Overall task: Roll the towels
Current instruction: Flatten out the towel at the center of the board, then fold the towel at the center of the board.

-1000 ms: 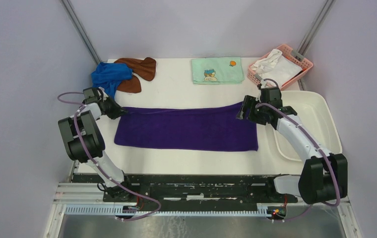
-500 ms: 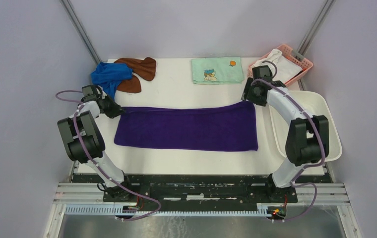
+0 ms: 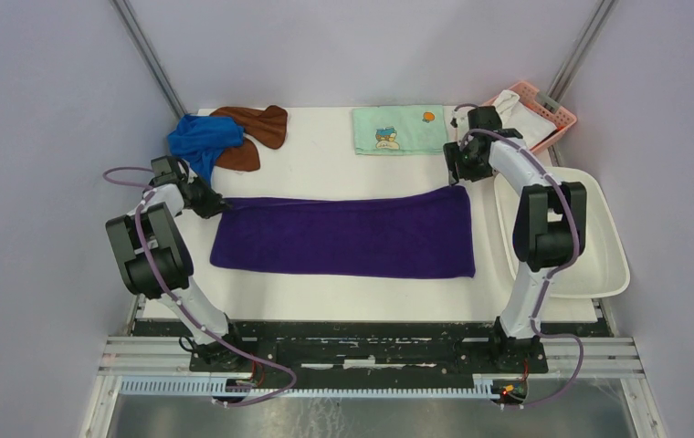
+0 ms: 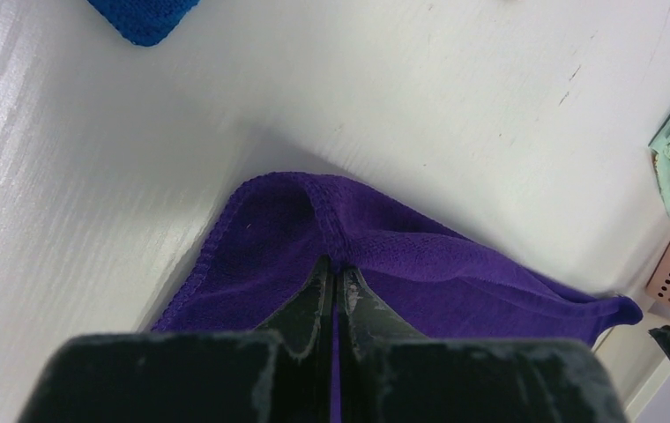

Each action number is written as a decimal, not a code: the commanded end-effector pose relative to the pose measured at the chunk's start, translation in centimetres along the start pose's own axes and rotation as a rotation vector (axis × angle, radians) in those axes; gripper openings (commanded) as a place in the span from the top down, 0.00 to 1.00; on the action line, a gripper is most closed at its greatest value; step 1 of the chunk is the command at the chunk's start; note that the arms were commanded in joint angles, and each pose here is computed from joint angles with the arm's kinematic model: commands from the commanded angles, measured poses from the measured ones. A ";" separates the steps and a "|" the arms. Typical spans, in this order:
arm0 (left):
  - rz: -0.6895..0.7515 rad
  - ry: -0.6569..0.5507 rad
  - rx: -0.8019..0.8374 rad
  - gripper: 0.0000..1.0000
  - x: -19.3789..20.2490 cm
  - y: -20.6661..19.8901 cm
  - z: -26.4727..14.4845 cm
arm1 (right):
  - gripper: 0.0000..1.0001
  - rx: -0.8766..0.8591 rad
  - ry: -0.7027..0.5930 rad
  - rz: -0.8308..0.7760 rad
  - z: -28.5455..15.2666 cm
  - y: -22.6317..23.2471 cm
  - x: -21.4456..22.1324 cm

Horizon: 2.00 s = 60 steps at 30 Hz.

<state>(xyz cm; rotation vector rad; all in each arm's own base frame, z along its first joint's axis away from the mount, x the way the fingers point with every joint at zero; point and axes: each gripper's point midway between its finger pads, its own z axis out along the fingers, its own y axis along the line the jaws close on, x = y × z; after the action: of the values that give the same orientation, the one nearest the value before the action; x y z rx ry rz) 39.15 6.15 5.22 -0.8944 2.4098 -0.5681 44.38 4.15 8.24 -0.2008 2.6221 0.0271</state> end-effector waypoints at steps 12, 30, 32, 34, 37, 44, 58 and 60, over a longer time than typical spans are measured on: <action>0.055 -0.023 0.015 0.97 -1.4 -0.6 0.0 | 0.33 -0.277 0.082 -0.245 2.9 -0.3 -0.9; 0.061 -0.023 -0.010 0.97 -1.4 -0.2 0.0 | 0.68 -0.342 0.153 -0.281 2.0 0.2 0.0; 0.063 -0.023 -0.019 0.97 -1.4 0.0 0.0 | 0.76 -0.328 0.151 -0.286 1.8 0.0 -0.2; 0.068 -0.023 -0.028 0.97 -1.6 0.0 -0.1 | 0.88 -0.306 0.147 -0.293 1.5 -0.4 -0.3; 0.066 -0.031 -0.038 0.97 -2.0 0.0 -0.4 | 0.99 -0.262 0.135 -0.306 1.0 -1.1 -0.7; 0.041 -0.061 -0.016 0.97 -4.5 -1.8 -0.9 | 0.99 -0.089 0.027 -0.335 -0.2 -3.8 -3.4; -0.003 -0.074 0.107 0.97 -9.6 -5.5 1.0 | 0.99 0.063 -0.100 -0.366 -0.9 -5.9 -7.0; -0.010 -0.065 0.121 0.97 -9.7 -5.7 1.3 | 0.99 0.086 -0.110 -0.373 -0.9 -6.0 -7.3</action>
<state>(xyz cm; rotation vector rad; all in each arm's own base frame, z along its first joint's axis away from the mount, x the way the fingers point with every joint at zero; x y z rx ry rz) 47.21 8.08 8.73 -0.8560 2.3431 -0.6250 49.39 0.58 9.46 -0.6613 2.5422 -0.0448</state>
